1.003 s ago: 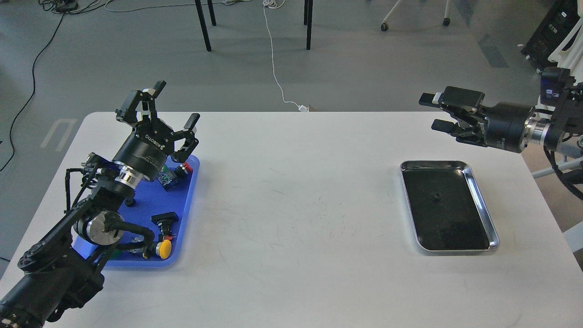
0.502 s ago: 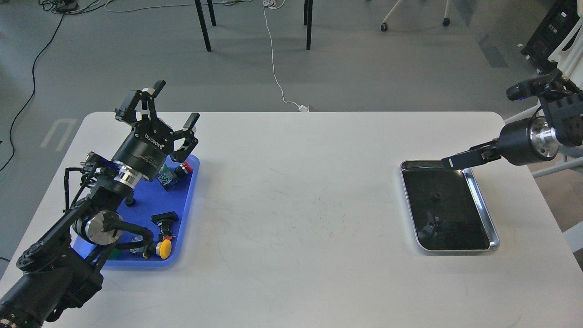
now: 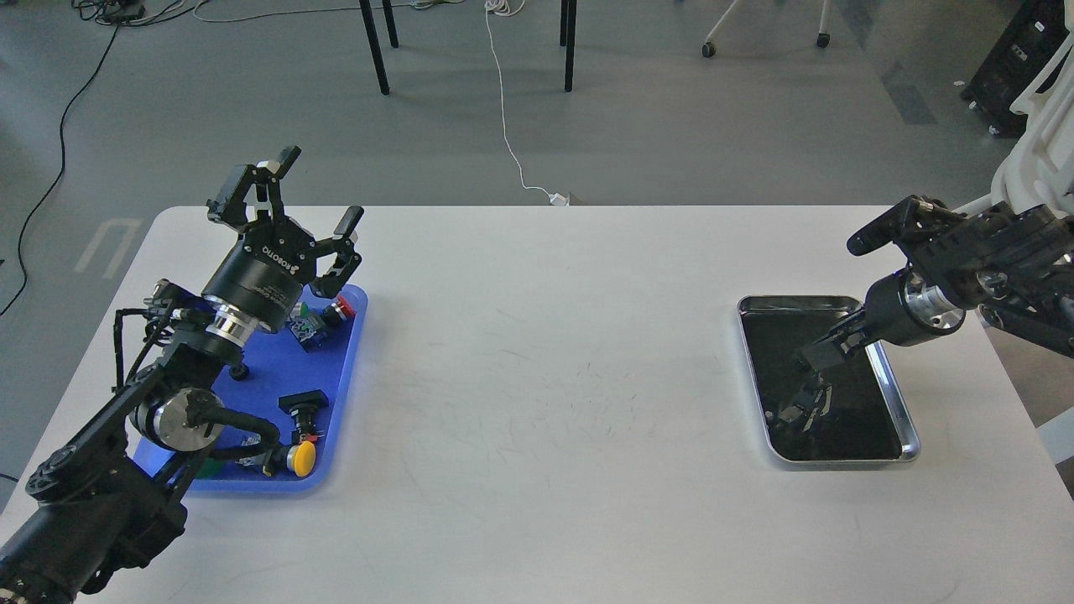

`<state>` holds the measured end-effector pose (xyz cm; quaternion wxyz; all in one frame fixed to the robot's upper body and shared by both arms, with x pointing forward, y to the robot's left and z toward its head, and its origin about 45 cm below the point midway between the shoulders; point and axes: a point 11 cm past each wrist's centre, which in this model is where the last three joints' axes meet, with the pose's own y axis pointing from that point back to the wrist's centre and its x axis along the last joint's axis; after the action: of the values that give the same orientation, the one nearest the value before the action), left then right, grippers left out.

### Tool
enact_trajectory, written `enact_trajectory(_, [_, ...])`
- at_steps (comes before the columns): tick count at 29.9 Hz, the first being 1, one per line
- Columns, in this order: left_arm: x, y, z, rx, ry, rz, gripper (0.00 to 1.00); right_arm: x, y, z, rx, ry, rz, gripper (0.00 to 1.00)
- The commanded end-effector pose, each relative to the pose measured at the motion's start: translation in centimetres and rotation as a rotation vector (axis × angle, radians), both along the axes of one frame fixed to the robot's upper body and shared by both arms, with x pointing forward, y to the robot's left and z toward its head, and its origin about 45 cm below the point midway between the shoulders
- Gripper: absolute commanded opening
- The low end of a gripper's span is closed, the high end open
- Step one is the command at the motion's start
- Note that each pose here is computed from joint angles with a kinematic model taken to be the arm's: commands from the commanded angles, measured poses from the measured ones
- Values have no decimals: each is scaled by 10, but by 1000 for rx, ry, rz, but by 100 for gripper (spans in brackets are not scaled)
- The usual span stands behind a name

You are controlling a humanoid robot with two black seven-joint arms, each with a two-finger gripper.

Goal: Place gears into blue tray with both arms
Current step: 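Grasp another black gear in the metal tray with the right gripper, then carry the second gear with the right gripper toward the table center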

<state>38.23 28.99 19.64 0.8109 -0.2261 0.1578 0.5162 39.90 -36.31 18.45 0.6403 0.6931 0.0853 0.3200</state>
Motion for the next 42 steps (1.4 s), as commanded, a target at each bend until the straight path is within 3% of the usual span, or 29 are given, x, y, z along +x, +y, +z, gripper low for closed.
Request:
enact_trajectory(1, [0,0,0,0,0,1,98,0,-3,-6,-6,-2,-8,77])
enact_trajectory(24, [0,3,1,9,0,4,98,-2,12,-38,2,-9,35,63])
enact_trajectory(29, [0,3,1,8,0,4,98,-2,15,-39,5,-9,41,53])
enact_trajectory(36, [0,4,1,10,-1,4,98,-4,13,-42,3,-2,38,26])
enact_trajectory(42, [0,5,1,13,-1,5,98,-6,13,-44,5,2,36,18])
